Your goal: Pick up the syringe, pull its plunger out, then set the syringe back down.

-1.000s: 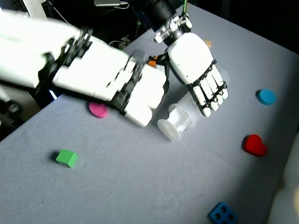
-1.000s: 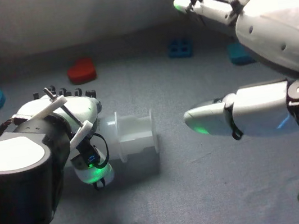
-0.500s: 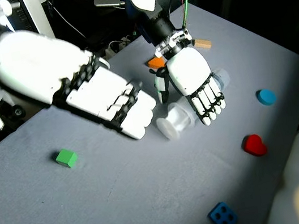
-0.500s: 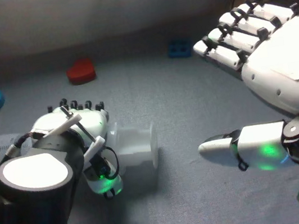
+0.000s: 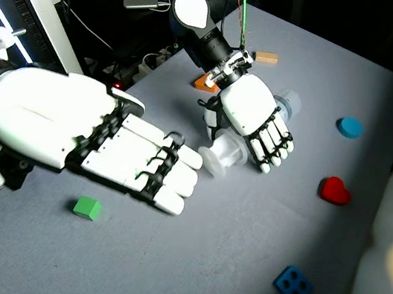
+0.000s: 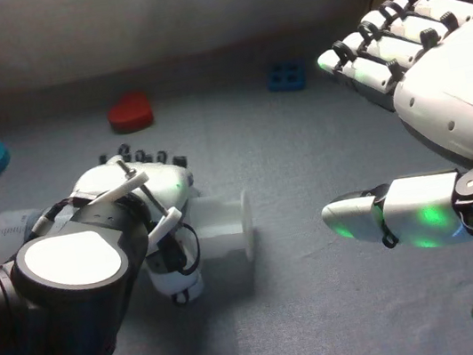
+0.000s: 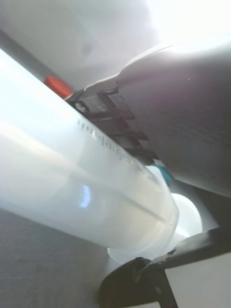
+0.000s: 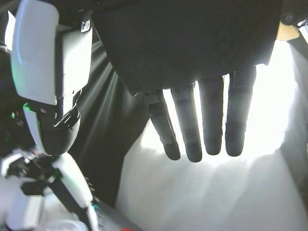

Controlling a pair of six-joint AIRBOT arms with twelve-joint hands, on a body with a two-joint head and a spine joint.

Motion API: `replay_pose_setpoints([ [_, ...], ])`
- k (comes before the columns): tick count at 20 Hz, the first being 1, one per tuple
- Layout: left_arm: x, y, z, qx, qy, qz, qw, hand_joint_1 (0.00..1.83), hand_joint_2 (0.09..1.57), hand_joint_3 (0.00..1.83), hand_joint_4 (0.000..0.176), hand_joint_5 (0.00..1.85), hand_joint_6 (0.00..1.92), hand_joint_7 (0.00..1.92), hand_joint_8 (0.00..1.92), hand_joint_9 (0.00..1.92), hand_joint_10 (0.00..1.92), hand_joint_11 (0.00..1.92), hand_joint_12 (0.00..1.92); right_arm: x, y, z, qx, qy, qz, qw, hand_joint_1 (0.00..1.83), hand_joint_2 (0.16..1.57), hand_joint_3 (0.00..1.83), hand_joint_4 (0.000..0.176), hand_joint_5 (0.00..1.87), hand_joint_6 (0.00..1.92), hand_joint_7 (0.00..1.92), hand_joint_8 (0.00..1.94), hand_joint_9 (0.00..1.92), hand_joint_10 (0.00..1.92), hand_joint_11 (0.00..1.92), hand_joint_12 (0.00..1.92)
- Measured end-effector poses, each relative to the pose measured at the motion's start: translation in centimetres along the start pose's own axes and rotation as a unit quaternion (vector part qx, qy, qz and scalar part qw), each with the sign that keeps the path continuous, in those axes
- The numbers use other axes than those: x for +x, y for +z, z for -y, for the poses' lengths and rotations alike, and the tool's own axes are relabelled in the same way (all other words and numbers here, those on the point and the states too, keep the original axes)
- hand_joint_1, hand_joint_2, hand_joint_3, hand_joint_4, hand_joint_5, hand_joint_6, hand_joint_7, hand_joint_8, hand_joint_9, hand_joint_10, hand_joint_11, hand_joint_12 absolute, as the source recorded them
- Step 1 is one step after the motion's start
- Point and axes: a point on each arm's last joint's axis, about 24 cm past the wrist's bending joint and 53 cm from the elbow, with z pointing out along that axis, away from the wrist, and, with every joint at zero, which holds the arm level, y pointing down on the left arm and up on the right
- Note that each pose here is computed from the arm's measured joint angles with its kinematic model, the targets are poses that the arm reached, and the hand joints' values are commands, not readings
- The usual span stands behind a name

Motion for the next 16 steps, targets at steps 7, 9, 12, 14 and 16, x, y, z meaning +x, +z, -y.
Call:
replay_pose_setpoints([
  [7,-0.2,0.9,0.1,0.029,-0.055,0.005,0.9981,0.98,1.00,0.01,0.000,0.35,0.02,0.27,0.01,0.26,0.01,0.00,0.50,0.0,0.1,0.0,0.000,0.001,0.000,1.0000,0.04,0.99,0.00,0.000,0.03,0.00,0.05,0.00,0.00,0.00,0.00,0.11],
  [9,-0.2,1.1,-0.1,0.028,-0.062,0.003,0.9977,0.99,1.01,0.00,0.000,0.43,0.01,0.33,0.01,0.29,0.01,0.00,0.57,-0.1,0.1,0.2,0.001,-0.001,0.002,1.0000,0.05,0.98,0.00,0.000,0.02,0.00,0.03,0.00,0.00,0.00,0.00,0.09],
  [12,-0.3,1.3,-0.1,0.028,-0.064,0.002,0.9975,0.98,1.06,0.00,0.000,0.55,0.02,0.47,0.02,0.37,0.02,0.00,0.75,-0.2,0.2,0.3,0.003,-0.001,0.003,1.0000,0.08,0.98,0.00,0.000,0.02,0.00,0.03,0.00,0.00,0.00,0.00,0.06],
  [14,-0.4,1.3,-0.1,0.029,-0.063,0.001,0.9976,1.01,1.08,0.00,0.000,0.55,0.00,0.53,0.01,0.46,0.02,0.01,0.90,-0.1,0.2,0.3,0.003,-0.002,0.002,1.0000,0.06,0.99,0.00,0.000,0.04,0.00,0.05,0.00,0.01,0.00,0.00,0.17],
  [16,-0.6,1.3,0.1,0.030,-0.057,0.003,0.9979,1.01,1.12,0.00,0.000,0.47,0.00,0.58,0.01,0.53,0.03,0.04,0.95,0.1,0.2,0.4,0.003,-0.006,0.001,1.0000,0.05,0.99,0.00,0.000,0.03,0.00,0.05,0.00,0.02,0.00,0.00,0.22],
])
